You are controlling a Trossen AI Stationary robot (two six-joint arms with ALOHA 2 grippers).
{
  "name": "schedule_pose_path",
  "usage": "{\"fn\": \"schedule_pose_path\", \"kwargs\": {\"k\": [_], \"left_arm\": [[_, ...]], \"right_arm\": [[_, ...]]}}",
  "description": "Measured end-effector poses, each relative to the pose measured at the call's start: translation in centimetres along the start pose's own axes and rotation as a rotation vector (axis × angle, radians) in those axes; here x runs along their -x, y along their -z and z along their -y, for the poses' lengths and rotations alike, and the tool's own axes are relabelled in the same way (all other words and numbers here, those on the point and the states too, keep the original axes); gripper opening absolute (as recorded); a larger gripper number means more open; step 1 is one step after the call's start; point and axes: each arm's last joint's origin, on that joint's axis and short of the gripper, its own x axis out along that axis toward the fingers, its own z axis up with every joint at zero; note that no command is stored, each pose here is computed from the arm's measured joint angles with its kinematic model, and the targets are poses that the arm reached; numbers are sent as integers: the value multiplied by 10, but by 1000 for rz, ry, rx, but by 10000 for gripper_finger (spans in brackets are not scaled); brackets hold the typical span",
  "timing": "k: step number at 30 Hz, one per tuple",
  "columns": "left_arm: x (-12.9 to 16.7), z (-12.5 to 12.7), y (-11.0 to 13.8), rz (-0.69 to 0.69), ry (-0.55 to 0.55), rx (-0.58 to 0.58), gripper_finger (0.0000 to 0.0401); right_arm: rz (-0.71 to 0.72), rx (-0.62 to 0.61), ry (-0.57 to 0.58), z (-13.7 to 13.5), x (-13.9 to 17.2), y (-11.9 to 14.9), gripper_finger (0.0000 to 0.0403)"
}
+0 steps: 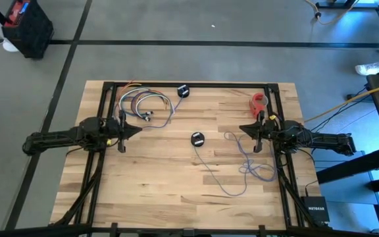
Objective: Coil cords
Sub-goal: Return to Home Position
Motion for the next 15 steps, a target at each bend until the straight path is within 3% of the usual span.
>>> {"fn": "schedule_pose_path", "kwargs": {"k": [15], "left_arm": [[0, 0, 0, -1, 0, -3, 4]], "right_arm": [[0, 0, 0, 0, 0, 0, 17]]}}
